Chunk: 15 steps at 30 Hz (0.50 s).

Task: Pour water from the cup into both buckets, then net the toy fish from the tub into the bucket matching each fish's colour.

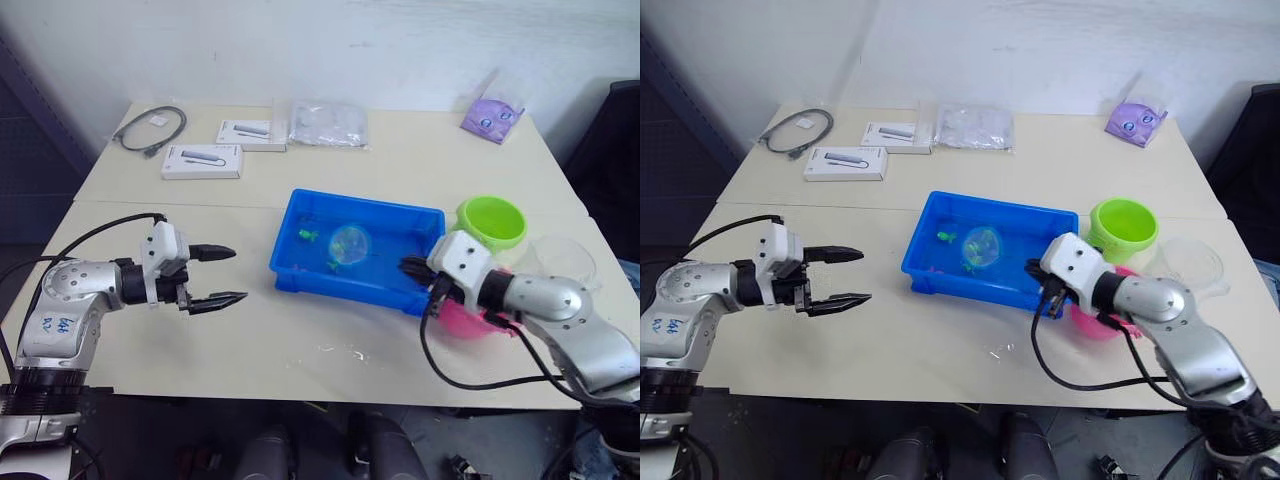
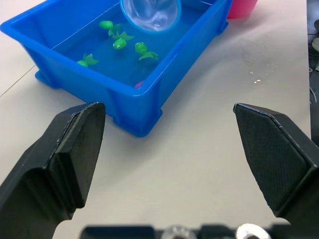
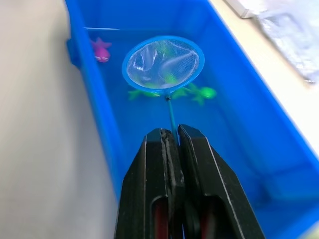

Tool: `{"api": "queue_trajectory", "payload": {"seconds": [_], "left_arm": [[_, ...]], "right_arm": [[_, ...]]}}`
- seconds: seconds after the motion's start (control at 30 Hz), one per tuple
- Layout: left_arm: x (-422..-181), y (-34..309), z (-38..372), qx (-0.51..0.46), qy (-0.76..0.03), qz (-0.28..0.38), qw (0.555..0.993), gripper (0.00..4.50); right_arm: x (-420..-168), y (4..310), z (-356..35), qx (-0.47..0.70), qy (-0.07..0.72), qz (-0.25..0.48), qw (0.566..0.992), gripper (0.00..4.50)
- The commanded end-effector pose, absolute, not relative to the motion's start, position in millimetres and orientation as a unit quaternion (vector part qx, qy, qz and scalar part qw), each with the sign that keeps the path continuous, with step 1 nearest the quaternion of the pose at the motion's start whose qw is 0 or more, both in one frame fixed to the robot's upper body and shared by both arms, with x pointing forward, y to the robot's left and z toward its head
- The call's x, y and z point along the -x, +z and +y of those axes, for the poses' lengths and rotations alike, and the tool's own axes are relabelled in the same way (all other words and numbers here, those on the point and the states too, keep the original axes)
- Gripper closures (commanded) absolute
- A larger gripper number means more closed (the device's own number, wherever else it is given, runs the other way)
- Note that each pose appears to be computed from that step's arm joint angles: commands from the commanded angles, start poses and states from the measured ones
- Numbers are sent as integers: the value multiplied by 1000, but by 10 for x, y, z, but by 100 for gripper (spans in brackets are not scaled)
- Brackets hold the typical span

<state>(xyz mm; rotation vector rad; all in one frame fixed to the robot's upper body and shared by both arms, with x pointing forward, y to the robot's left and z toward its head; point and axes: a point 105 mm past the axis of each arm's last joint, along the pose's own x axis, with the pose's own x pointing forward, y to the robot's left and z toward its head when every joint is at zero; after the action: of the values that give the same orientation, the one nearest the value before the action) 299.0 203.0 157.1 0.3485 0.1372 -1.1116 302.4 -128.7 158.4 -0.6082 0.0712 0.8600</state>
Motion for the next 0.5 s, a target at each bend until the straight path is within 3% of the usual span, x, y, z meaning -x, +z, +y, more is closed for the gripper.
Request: {"api": "queue_trajectory", "payload": {"seconds": [0.03, 0.23, 0.5], "left_arm": [[-2990, 1683, 2004, -171, -525, 49, 832, 9], [-3032, 1699, 1974, -163, -518, 47, 838, 9], [-3127, 1731, 1946, -175, -501, 59, 846, 9]], "right_arm": [[-3114, 1681, -1065, 297, 416, 11, 859, 450], [-3267, 1573, -869, 361, 411, 21, 837, 450], [-3417, 1525, -911, 450, 401, 48, 797, 450]]}}
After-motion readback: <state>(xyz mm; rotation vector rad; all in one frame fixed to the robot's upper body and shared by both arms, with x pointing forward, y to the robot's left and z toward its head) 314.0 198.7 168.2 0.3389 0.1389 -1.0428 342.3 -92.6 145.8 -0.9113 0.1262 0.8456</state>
